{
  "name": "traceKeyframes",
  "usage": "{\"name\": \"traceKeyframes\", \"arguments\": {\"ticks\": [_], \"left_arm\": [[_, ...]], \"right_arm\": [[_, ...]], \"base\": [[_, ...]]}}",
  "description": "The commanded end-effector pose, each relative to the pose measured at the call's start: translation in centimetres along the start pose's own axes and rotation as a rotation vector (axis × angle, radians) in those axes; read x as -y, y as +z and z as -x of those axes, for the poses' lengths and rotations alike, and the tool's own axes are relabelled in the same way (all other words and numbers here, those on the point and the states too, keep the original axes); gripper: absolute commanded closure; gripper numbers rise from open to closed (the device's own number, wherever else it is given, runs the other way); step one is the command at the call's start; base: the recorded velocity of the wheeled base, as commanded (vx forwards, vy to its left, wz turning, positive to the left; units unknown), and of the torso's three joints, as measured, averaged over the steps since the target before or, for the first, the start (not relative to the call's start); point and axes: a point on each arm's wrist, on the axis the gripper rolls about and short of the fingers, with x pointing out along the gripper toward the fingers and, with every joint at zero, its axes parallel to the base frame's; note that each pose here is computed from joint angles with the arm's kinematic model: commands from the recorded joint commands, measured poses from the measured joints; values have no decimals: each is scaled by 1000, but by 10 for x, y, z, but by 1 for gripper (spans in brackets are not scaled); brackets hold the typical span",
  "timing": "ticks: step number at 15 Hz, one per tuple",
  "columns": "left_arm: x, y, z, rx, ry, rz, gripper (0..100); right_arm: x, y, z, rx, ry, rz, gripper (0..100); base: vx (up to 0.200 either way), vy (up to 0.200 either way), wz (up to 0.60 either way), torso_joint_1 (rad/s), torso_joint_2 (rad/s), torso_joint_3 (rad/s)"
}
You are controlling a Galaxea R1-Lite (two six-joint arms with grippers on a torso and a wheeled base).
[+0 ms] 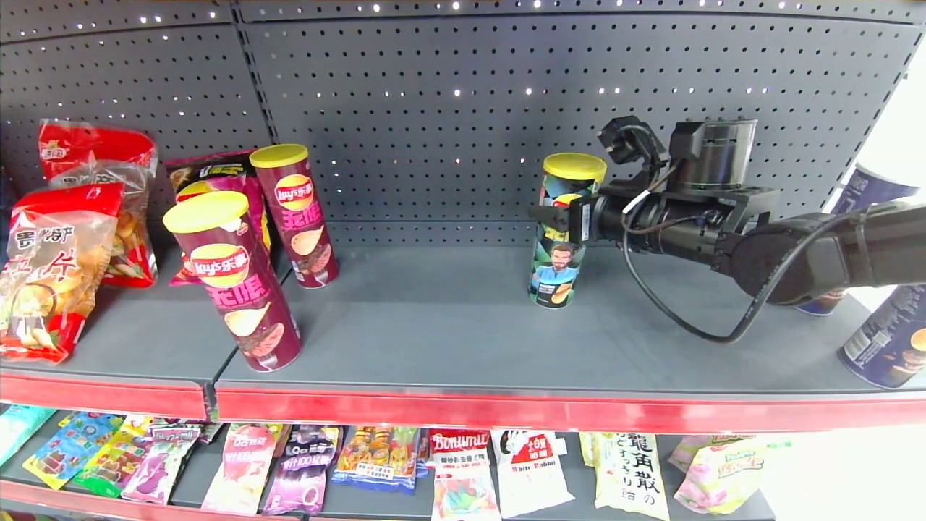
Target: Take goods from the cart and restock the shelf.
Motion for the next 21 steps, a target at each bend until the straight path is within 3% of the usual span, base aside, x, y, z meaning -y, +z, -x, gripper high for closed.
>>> {"name": "traceKeyframes", "arguments": {"ticks": [1,5,10,11,18,21], "left_arm": [[0,-2,-1,-7,-1,0,100],[1,-4,-1,-12,-2,1,100],[1,-5,-2,-19,-5,1,100],[1,-6,-2,-20,-5,-1,100],[1,-8,-2,-25,-6,1,100],[1,-8,-2,-25,-6,1,100]], "right_arm": [[-1,0,0,-1,-7,1,100],[-3,10,11,19,-22,4,100],[-30,24,46,10,-2,14,100],[-44,30,64,27,24,21,100],[-77,16,83,-14,44,-32,100],[-79,10,80,-18,20,-30,100]], "base": [[0,0,0,0,0,0],[0,0,0,0,0,0],[0,0,0,0,0,0],[0,0,0,0,0,0],[0,0,0,0,0,0],[0,0,0,0,0,0]]}}
